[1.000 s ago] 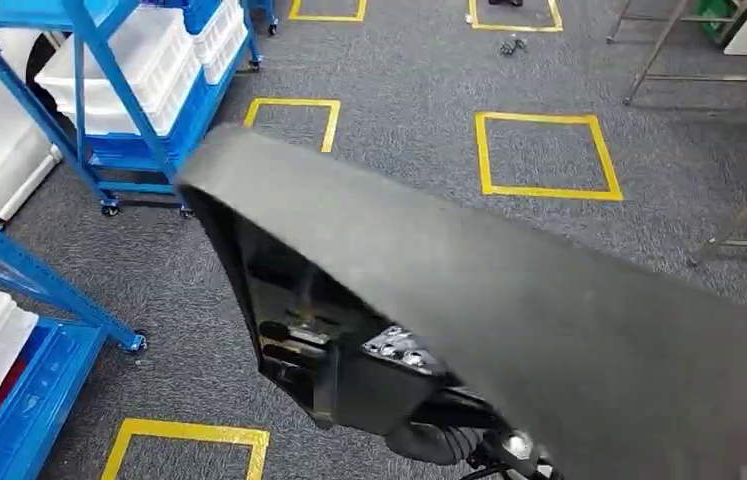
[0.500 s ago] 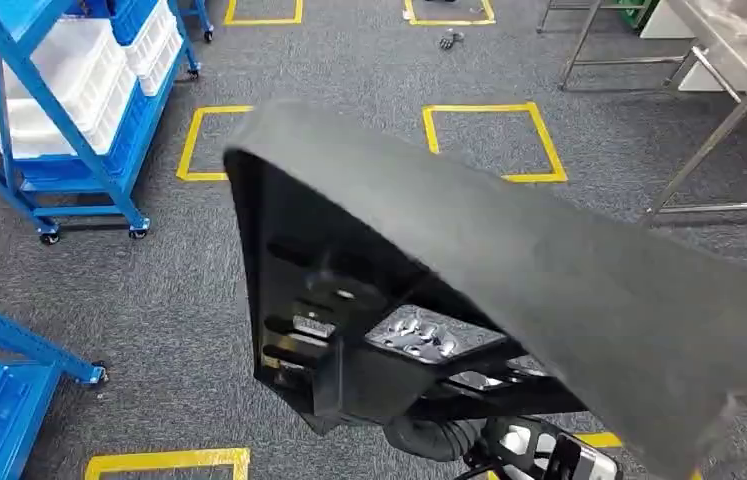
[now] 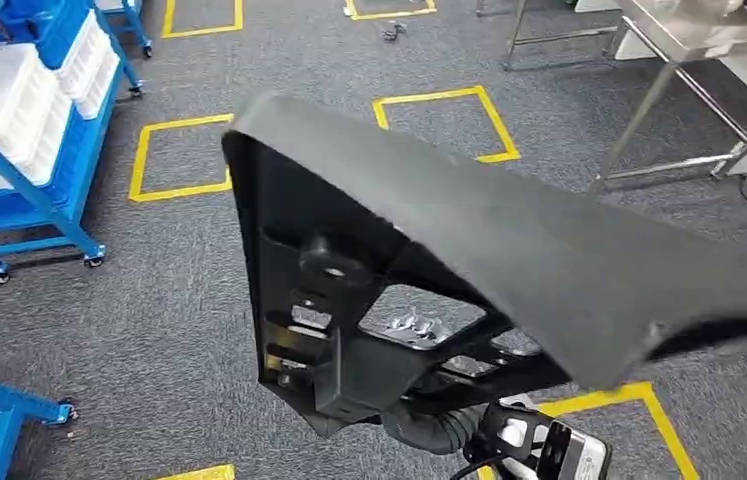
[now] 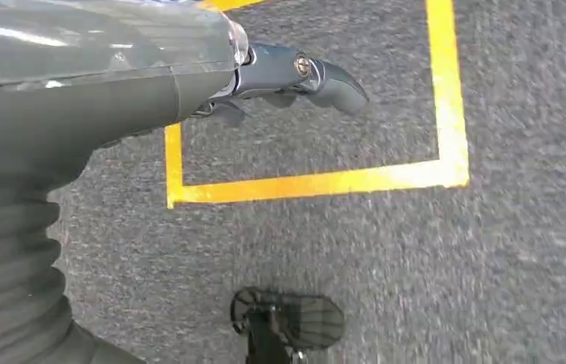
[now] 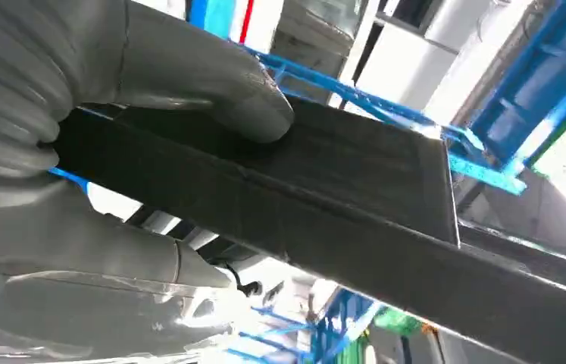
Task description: Take the parts from the cabinet and place them on the table.
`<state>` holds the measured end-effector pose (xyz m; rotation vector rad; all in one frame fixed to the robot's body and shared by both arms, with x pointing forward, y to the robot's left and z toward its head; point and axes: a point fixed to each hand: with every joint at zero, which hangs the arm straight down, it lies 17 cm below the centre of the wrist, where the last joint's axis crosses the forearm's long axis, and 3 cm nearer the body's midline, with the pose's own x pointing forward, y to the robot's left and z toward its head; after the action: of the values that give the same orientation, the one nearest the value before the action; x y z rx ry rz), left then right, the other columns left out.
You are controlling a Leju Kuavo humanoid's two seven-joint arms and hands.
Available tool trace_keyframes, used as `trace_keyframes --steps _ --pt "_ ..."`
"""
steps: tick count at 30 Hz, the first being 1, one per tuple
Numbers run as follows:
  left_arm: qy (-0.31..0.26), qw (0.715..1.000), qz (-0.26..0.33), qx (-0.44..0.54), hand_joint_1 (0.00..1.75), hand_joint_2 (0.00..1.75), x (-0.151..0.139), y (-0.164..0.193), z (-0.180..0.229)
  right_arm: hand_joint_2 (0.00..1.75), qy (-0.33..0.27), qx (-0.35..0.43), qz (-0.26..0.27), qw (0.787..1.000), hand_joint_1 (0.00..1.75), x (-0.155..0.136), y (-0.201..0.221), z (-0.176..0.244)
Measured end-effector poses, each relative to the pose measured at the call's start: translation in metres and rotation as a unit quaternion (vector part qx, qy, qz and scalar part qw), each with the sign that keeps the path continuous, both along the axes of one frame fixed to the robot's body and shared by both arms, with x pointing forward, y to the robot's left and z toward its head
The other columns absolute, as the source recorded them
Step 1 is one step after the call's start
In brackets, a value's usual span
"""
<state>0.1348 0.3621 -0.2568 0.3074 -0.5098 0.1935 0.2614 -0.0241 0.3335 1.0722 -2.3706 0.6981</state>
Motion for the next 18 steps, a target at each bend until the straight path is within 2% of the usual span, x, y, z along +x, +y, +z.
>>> trace_keyframes --steps 12,18 --pt "0.006 1.000 -0.002 0.002 0.00 1.75 -0.006 0.000 -0.001 1.75 -0.002 -0.020 0.008 1.000 1.73 0.007 0.008 -0.004" --pt "0.005 1.000 -0.003 0.000 0.00 1.75 -0.006 -0.001 -0.001 1.75 -0.004 -0.032 -0.006 0.999 1.73 0.012 0.011 -0.005"
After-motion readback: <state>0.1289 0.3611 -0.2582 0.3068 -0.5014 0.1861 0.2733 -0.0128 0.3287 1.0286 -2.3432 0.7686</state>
